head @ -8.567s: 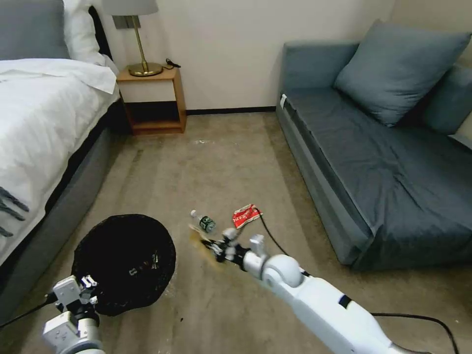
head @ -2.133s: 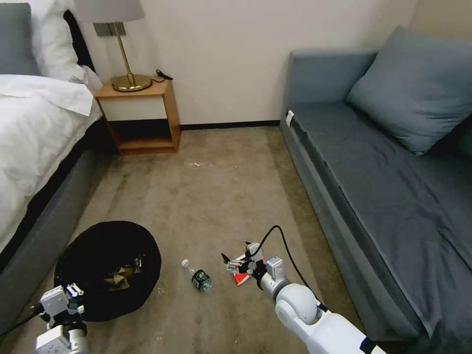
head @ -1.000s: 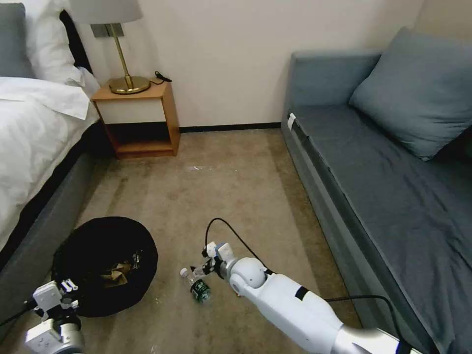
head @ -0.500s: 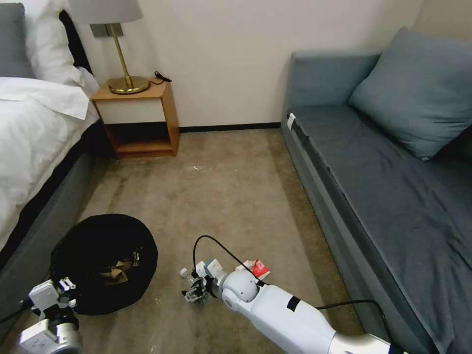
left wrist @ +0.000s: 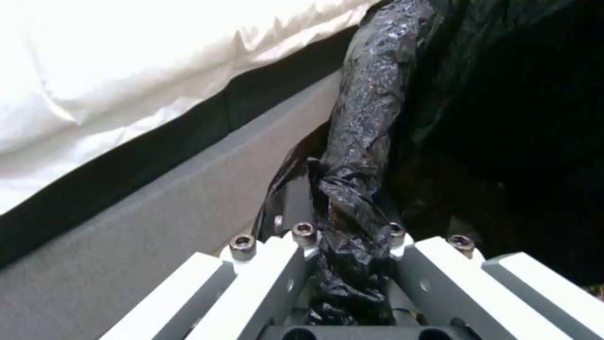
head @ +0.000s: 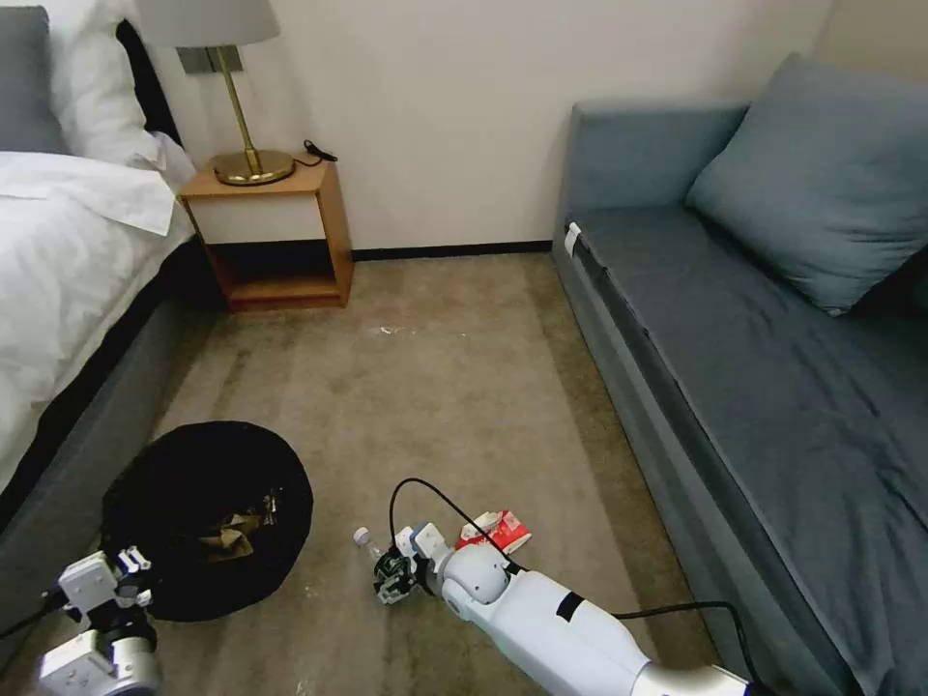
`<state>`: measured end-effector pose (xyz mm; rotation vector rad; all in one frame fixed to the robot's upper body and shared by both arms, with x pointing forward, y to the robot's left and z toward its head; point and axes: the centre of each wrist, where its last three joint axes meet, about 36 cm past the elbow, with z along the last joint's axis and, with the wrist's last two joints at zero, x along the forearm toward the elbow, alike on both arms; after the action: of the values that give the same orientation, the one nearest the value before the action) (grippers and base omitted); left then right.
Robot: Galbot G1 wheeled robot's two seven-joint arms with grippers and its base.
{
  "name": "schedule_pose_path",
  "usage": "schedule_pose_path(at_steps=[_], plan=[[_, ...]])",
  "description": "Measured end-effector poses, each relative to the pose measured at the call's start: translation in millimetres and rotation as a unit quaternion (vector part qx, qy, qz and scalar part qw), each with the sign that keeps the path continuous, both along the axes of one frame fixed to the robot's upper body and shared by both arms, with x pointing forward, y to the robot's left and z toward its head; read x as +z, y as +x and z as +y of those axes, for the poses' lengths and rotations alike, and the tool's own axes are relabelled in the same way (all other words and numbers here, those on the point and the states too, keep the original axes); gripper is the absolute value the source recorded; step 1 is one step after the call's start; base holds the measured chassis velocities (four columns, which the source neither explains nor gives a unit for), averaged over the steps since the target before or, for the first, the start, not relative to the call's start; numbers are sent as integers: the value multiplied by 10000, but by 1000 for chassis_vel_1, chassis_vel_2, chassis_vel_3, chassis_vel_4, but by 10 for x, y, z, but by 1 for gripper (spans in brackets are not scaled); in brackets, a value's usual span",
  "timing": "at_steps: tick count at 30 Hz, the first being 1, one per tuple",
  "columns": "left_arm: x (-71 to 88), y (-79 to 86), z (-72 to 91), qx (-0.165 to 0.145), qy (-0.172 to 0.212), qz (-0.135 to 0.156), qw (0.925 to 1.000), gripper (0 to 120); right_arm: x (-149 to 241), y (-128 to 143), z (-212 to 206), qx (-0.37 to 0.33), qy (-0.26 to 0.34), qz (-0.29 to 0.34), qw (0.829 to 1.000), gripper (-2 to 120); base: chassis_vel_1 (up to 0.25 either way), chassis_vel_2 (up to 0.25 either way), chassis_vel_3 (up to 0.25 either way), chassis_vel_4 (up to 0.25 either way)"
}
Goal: Pick up the trash bin, then pick up the garbage on the floor and place it into the trash bin.
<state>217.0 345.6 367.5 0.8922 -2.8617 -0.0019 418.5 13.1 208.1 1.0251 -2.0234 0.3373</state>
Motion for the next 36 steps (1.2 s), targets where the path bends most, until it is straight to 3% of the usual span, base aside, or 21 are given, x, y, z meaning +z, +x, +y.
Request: schedule_pose_path(at_steps=[13, 28, 36], plan=[[3, 8, 67, -36, 69, 24, 10000, 3, -132, 75, -7, -25, -61, 118, 9999, 98, 0, 0, 0, 0], [-12, -5, 39, -94, 95, 49, 9999, 3, -174, 7, -127, -27, -42, 156, 9999, 44, 0, 0, 0, 0], [-15, -7, 49, -106, 109, 55, 9999, 3, -162, -23, -191, -97, 72, 195, 9997, 30, 0, 0, 0, 0]])
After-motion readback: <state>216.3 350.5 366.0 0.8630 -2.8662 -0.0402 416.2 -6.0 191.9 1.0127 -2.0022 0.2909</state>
